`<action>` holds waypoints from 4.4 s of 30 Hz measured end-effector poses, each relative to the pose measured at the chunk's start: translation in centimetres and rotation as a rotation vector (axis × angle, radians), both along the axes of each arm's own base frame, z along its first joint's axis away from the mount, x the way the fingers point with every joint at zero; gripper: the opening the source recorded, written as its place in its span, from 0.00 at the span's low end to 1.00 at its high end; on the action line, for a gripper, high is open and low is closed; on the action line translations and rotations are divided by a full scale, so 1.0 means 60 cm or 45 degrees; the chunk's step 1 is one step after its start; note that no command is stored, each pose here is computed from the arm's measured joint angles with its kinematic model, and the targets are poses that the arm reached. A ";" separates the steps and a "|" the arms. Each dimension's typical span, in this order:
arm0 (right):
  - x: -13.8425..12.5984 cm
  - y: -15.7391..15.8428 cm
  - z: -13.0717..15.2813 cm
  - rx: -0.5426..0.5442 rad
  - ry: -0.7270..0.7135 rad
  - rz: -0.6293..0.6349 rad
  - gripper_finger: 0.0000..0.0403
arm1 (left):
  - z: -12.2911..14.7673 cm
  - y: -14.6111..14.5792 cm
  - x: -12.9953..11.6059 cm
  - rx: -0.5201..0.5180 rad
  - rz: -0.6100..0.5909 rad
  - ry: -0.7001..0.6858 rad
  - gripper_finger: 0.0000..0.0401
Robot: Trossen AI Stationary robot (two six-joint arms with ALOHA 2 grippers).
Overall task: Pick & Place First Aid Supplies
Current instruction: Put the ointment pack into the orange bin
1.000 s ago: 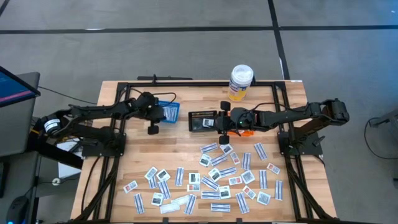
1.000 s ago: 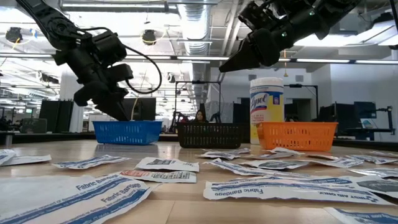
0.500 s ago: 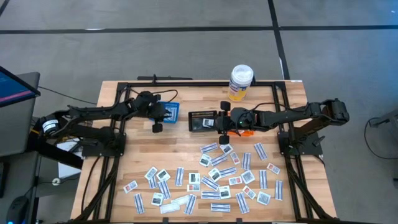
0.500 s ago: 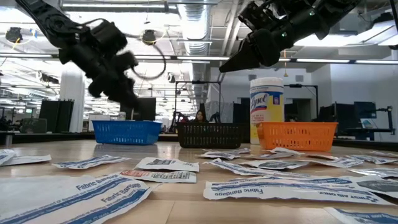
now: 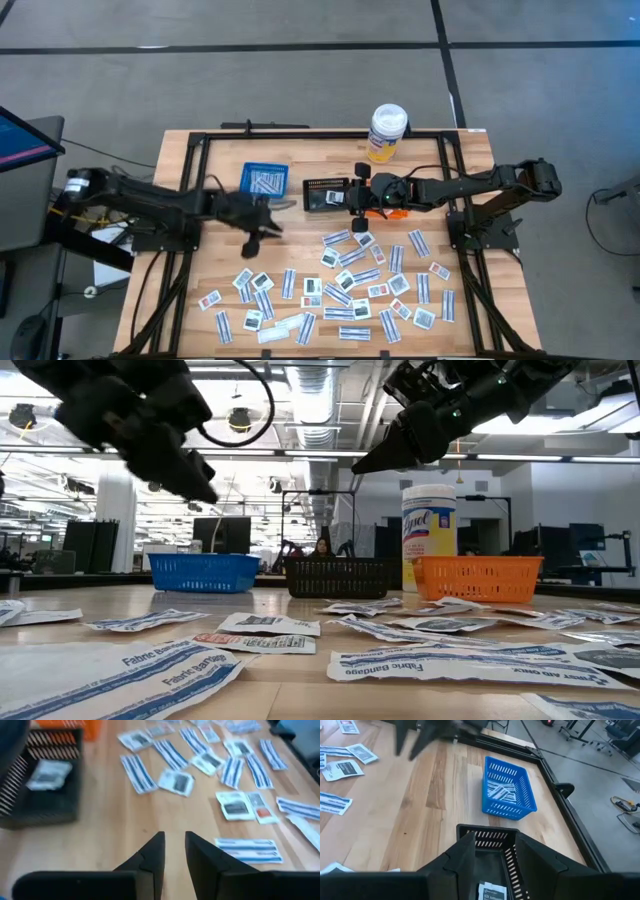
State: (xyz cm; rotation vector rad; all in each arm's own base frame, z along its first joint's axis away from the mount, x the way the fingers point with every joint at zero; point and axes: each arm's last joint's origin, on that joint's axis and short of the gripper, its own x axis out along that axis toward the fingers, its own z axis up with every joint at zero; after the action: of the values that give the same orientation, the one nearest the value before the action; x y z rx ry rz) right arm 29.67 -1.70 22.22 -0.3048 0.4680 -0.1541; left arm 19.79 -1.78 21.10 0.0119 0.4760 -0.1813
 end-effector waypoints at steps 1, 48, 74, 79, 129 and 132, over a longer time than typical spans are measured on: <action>0.000 0.000 0.000 0.000 0.000 0.000 0.33 | -0.004 -0.010 0.001 -0.011 0.003 0.023 0.20; 0.000 0.000 0.001 -0.001 -0.008 -0.001 0.33 | -0.102 -0.118 -0.048 -0.437 0.234 0.907 0.13; 0.000 0.000 0.001 -0.001 -0.008 -0.001 0.33 | -0.093 -0.058 -0.008 -0.226 0.431 0.587 0.20; 0.000 0.000 0.001 -0.001 -0.008 -0.001 0.33 | -0.093 -0.055 -0.008 -0.100 0.429 0.549 0.33; 0.000 0.000 0.001 -0.001 -0.009 0.000 0.33 | -0.087 -0.046 0.002 -0.157 0.596 0.717 0.02; 0.000 0.000 0.001 -0.001 -0.010 0.000 0.33 | -0.083 -0.042 0.010 -0.128 0.550 0.655 0.04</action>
State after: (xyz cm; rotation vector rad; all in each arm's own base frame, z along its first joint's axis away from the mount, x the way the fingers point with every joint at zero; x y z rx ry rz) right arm 29.69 -1.73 22.29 -0.3046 0.4605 -0.1556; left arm 20.41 -4.32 16.12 -0.2394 0.9674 0.2247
